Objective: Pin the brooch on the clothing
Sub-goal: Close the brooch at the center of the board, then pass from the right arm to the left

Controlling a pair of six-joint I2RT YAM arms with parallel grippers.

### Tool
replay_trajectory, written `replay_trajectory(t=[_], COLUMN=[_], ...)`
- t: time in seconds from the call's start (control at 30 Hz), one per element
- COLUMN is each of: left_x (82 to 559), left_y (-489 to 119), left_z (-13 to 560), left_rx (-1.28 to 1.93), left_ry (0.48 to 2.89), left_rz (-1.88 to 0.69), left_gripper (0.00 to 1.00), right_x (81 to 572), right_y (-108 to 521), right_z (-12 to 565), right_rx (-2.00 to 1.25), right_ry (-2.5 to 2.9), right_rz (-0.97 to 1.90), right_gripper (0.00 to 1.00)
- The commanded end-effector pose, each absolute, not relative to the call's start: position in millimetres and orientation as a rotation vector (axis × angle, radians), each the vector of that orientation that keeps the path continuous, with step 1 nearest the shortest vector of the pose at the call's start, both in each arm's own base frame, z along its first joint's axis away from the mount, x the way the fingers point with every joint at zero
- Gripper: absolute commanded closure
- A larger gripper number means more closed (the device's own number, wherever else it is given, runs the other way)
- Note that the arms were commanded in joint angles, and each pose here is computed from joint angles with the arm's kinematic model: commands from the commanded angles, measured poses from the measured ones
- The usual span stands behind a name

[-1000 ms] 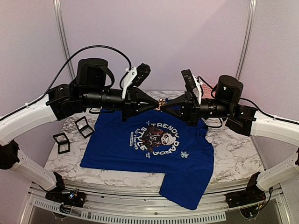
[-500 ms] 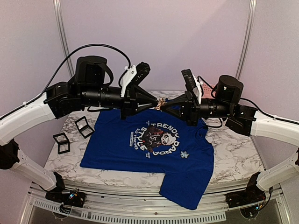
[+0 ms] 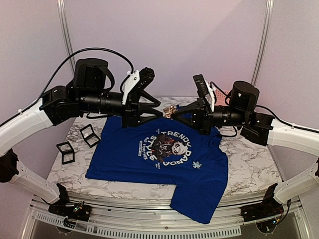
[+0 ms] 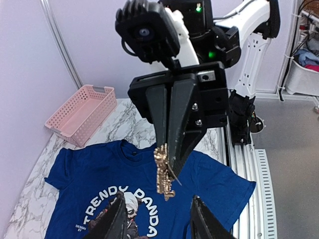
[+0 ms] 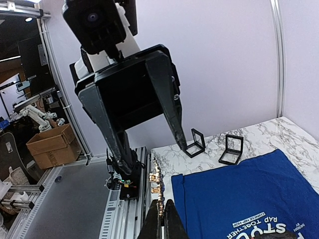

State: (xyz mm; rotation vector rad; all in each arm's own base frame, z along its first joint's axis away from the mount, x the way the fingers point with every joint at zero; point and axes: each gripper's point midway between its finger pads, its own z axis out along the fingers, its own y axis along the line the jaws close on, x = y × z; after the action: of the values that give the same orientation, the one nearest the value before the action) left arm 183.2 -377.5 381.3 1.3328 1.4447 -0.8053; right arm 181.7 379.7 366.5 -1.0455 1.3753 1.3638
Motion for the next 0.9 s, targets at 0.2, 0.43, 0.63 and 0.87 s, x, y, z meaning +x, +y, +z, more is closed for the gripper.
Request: replay_trajectory(t=[0.2, 0.43, 0.63, 0.87], left_x=[189.2, 235.9, 254.9, 255.2], left_y=[-360.3, -346.7, -352.9, -372.8], left_z=[350.7, 348.8, 333.8, 348.1], left_rx=[1.41, 1.203, 1.008, 0.861], left_ry=[1.429, 1.636, 1.928, 1.957], left_rz=[-0.67, -0.754, -1.08, -1.307], left_gripper=[0.62, 0.67, 0.6, 0.33], right_x=[194.1, 248.6, 276.3, 261.5], right_y=[366.4, 334.5, 322.0, 336.4], right_z=[368.0, 351.0, 342.6, 357.3], right_rx=[-0.987, -0.999, -1.115, -1.247], right_ry=[1.379, 1.29, 1.055, 0.731], right_rz=[1.2, 0.54, -0.067, -0.391], right_gripper=[1.0, 1.0, 1.0, 1.0])
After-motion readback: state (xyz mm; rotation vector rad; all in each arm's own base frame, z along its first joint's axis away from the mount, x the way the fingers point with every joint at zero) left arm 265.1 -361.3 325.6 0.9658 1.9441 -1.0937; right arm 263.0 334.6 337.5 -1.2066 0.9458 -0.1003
